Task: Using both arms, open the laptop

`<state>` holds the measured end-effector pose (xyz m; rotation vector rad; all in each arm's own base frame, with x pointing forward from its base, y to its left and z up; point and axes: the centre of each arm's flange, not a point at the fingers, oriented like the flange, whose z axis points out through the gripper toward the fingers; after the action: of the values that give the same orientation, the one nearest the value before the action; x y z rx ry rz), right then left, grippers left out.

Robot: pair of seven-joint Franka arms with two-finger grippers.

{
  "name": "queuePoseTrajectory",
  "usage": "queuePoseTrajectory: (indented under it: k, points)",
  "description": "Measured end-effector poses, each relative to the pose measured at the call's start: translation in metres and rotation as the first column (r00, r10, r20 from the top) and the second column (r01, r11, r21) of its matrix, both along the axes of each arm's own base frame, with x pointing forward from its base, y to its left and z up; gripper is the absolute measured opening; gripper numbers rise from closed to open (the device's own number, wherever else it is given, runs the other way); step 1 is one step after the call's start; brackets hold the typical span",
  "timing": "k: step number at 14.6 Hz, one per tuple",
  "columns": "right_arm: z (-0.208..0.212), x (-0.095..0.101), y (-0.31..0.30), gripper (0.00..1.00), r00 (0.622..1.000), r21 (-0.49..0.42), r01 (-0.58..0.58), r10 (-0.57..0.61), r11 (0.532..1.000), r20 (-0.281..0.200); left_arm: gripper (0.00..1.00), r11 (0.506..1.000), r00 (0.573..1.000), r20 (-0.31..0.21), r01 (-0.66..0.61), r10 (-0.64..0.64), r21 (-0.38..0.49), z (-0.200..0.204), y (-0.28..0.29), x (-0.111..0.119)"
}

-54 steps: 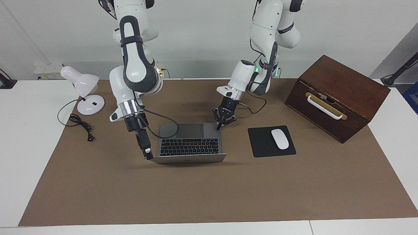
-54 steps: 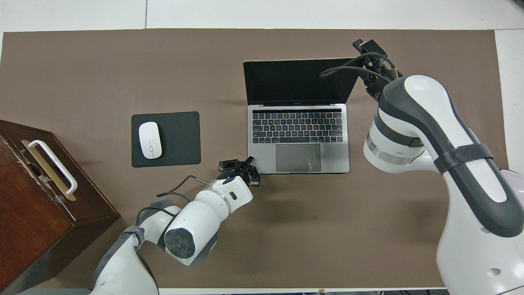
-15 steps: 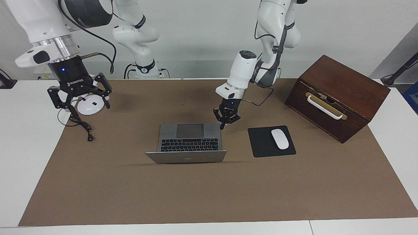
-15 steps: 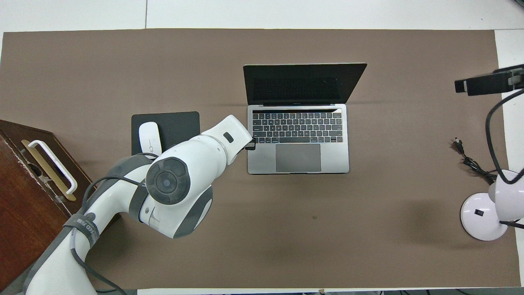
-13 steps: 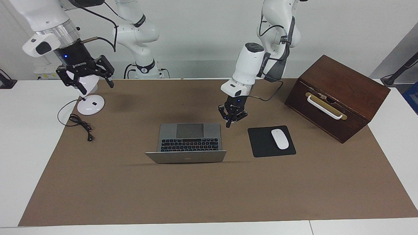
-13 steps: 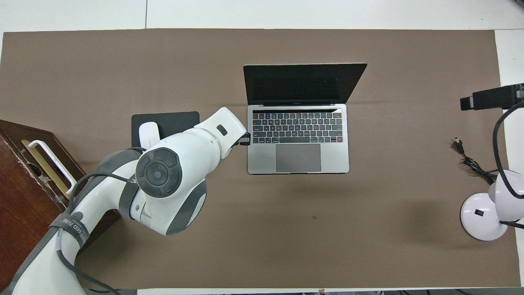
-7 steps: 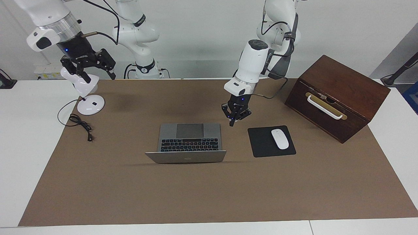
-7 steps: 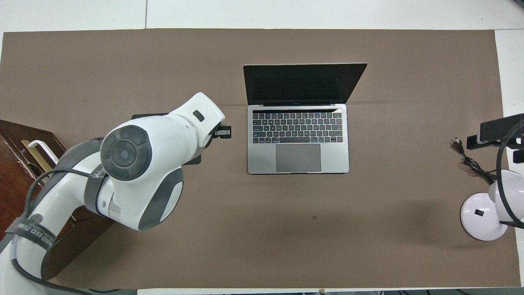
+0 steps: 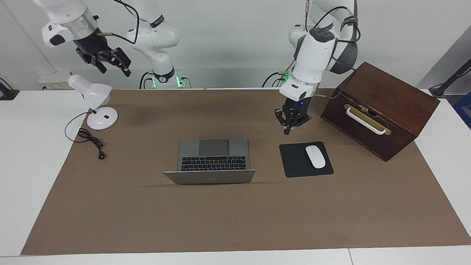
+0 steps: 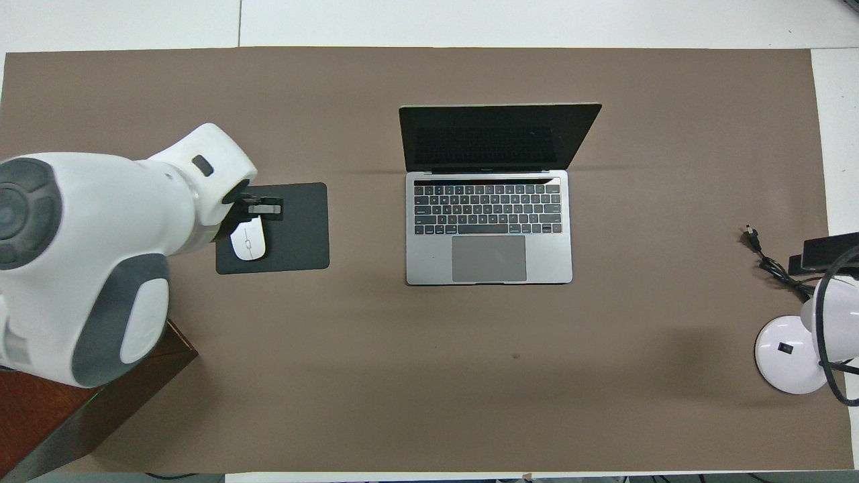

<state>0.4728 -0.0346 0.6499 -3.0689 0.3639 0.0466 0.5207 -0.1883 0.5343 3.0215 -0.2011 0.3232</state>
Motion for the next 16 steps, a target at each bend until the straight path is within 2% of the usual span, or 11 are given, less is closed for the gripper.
queuePoseTrajectory:
  k: [2, 3, 4, 6, 7, 12, 13, 16]
  points:
    - [-0.006, 0.007, -0.014, 1.0, 0.998, -0.006, -0.037, 0.037, 0.999, 0.051, 0.01, 1.0, 1.0, -0.02, 0.005, -0.004, 0.018, 0.014, 0.032, -0.004]
    - [-0.009, 0.008, -0.019, 1.0, 0.997, -0.008, -0.045, 0.045, 0.999, 0.06, 0.01, 1.0, 1.0, -0.028, 0.002, -0.002, 0.024, 0.019, 0.045, -0.006]
    - [-0.01, 0.008, -0.022, 1.0, 0.997, -0.012, -0.049, 0.049, 0.999, 0.062, 0.07, 1.0, 0.999, -0.034, -0.001, 0.002, 0.029, 0.024, 0.057, -0.007]
    - [-0.014, 0.009, -0.024, 1.0, 0.996, -0.027, -0.05, 0.052, 0.998, 0.068, 0.26, 0.999, 0.999, -0.047, -0.015, 0.017, 0.037, 0.031, 0.081, -0.01]
    - [-0.016, 0.01, -0.025, 1.0, 0.996, -0.031, -0.049, 0.051, 0.998, 0.067, 0.4, 0.999, 0.998, -0.052, -0.026, 0.028, 0.041, 0.034, 0.094, -0.01]
    - [-0.02, 0.007, -0.03, 1.0, 0.998, -0.031, -0.013, 0.015, 0.999, 0.061, 0.94, 0.996, 0.996, -0.045, -0.076, 0.079, 0.051, 0.04, 0.155, -0.008]
    - [-0.02, 0.007, -0.03, 1.0, 0.998, -0.03, -0.01, 0.012, 0.999, 0.062, 1.0, 0.995, 0.995, -0.047, -0.089, 0.092, 0.051, 0.041, 0.162, -0.008]
    - [-0.018, 0.009, -0.028, 1.0, 0.996, -0.032, 0.017, -0.015, 0.999, 0.085, 1.0, 0.992, 0.992, -0.037, -0.118, 0.12, 0.049, 0.048, 0.176, -0.009]
